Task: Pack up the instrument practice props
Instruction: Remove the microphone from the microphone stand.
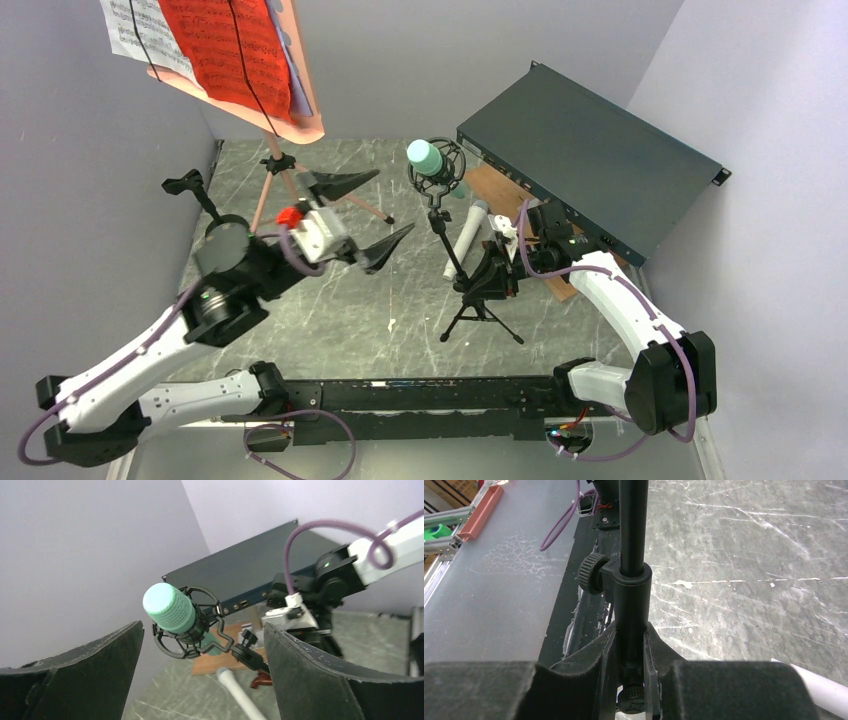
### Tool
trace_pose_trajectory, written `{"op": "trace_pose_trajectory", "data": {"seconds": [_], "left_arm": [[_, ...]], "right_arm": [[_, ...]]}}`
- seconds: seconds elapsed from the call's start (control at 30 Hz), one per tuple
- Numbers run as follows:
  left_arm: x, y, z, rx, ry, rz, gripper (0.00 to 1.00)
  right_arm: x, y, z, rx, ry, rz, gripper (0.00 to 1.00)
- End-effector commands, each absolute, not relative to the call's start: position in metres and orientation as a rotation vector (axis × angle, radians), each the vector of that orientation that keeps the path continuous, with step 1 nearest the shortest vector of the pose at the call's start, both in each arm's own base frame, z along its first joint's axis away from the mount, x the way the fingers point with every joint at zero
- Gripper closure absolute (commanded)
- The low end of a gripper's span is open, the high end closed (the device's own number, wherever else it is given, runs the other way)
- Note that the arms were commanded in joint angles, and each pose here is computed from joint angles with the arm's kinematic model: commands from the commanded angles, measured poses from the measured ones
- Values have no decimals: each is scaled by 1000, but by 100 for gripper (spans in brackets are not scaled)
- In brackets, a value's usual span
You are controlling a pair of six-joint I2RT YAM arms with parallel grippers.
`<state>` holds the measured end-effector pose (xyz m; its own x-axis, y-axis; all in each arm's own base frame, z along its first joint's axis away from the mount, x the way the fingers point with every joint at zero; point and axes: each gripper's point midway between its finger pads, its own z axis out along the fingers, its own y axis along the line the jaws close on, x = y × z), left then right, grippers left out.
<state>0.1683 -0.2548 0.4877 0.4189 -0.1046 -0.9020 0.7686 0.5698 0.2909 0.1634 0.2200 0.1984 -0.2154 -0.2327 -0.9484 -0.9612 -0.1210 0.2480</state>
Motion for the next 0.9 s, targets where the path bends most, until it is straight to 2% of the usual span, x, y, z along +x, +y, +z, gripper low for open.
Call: {"op": "trace_pose_trajectory", "data": {"seconds": [0.0,0.13,0.27,0.6,0.87], "left_arm": [[202,-287,484,891,906,-421,5],[224,-299,490,849,879,-382,5],[242,-295,493,767,884,-456,6],[261,-292,484,663,934,-553,7],[266,-302,479,651,935,-642,22]], "right_arm": [[169,226,227,-1407,1293,1357,100],[168,226,228,-1409,1287,1355,100],[167,226,229,-1410,1283,1351,100],[166,227,228,-1419,1275,1353,100],[165,227,228,-1423,1274,1349,100]]}}
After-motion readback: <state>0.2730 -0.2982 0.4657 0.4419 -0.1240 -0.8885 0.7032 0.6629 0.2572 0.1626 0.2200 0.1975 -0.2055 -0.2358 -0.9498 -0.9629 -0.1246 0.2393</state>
